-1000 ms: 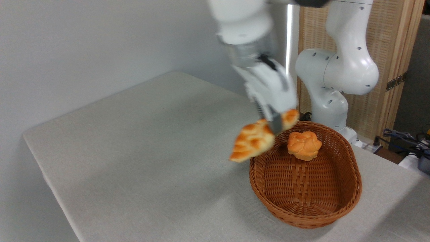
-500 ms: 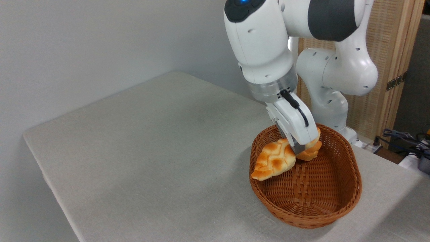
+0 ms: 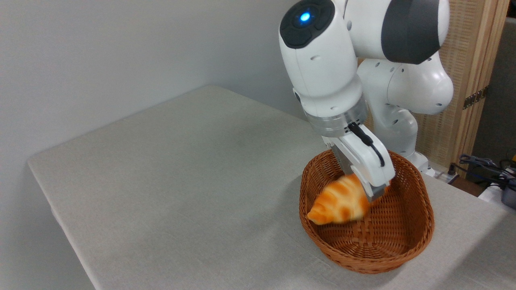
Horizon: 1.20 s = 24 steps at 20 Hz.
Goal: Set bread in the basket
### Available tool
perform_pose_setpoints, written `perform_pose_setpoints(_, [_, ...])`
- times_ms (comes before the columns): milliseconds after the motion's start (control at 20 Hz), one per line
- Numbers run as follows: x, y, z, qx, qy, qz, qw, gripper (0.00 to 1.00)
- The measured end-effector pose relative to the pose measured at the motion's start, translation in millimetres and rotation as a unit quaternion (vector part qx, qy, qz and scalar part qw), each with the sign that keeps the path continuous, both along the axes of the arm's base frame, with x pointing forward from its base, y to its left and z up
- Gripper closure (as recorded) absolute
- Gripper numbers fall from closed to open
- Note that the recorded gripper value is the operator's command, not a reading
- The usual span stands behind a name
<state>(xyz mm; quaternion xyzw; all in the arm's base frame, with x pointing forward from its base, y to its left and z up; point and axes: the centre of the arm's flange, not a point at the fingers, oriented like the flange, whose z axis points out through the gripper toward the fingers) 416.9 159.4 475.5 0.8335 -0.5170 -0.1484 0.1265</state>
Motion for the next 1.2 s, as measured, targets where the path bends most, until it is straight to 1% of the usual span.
perform_pose_setpoints(150, [-2, 6, -1, -0.001, 0.0, 0.007, 1.0, 0.0])
perform_pose_setpoints(400, [1, 4, 6, 0.001, -0.009, 0.004, 1.0, 0.0])
perform_pose_setpoints(500, [8, -4, 19, -0.006, -0.028, 0.002, 0.9996, 0.0])
perform_pose_setpoints(600, [17, -19, 41, -0.019, -0.056, 0.016, 0.9981, 0.0])
perform_pose_setpoints(750, [33, -52, 78, -0.035, -0.098, 0.039, 0.9938, 0.0])
perform_pose_setpoints(950, [49, -85, 121, -0.047, -0.139, 0.074, 0.9864, 0.0])
perform_pose_setpoints(1000, [53, -92, 129, -0.045, -0.145, 0.081, 0.985, 0.0])
perform_pose_setpoints(1200, [84, -117, 150, -0.022, -0.162, 0.128, 0.9781, 0.0])
